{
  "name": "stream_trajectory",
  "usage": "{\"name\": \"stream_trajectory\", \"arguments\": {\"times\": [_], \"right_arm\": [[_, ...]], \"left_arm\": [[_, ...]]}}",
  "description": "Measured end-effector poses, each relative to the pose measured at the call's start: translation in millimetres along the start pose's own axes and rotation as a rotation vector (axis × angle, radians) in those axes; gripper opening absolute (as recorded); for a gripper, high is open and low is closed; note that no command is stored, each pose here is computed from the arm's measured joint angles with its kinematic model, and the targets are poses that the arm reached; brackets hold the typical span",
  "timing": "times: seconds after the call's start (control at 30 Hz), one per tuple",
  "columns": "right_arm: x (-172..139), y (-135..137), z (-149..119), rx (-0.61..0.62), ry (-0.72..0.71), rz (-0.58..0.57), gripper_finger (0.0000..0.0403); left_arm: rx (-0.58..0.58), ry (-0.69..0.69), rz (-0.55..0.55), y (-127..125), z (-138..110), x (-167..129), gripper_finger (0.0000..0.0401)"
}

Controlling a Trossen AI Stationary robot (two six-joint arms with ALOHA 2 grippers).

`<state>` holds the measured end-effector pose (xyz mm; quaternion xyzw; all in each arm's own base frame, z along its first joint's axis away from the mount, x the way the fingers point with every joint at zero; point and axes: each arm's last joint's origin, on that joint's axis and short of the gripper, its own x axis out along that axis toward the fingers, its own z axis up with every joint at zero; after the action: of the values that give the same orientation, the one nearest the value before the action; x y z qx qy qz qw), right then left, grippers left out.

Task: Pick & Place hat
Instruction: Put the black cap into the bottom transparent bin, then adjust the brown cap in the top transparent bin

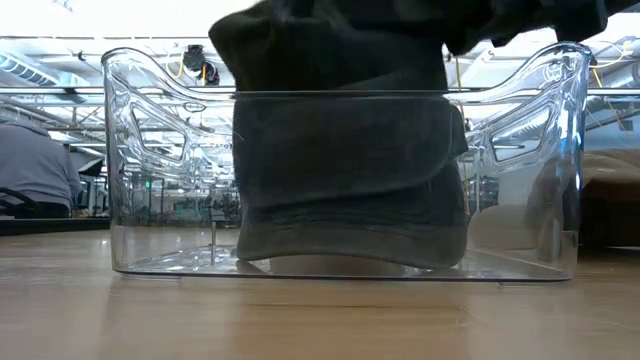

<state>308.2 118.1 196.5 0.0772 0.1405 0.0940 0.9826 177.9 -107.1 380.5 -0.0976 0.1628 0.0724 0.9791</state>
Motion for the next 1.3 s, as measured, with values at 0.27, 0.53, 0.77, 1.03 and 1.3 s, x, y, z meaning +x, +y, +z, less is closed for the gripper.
{"name": "stream_trajectory", "arguments": {"times": [0.27, 0.53, 0.77, 1.03, 1.3], "right_arm": [[0, -6, -8, 0.126, 0.044, -0.15, 0.0043], [-9, -4, -7, 0.226, 0.103, -0.164, 0.0114], [-26, -1, 8, 0.231, 0.104, -0.155, 0.0207], [-54, -3, 20, 0.224, 0.175, -0.159, 0.0257], [-88, -5, 40, 0.194, 0.165, -0.155, 0.0247]], "left_arm": [[0.0, 0.01, 0.005, 1, -1, 0, 0.0024], [0.003, 0.026, 0.014, 2, -3, 0, 0.0004], [0.001, 0.021, 0.025, 2, -3, 0, 0.0024], [0.009, 0.014, 0.046, 3, -3, 0, 0.0009], [-0.003, -0.005, 0.072, 4, -2, 0, 0.0036]]}}
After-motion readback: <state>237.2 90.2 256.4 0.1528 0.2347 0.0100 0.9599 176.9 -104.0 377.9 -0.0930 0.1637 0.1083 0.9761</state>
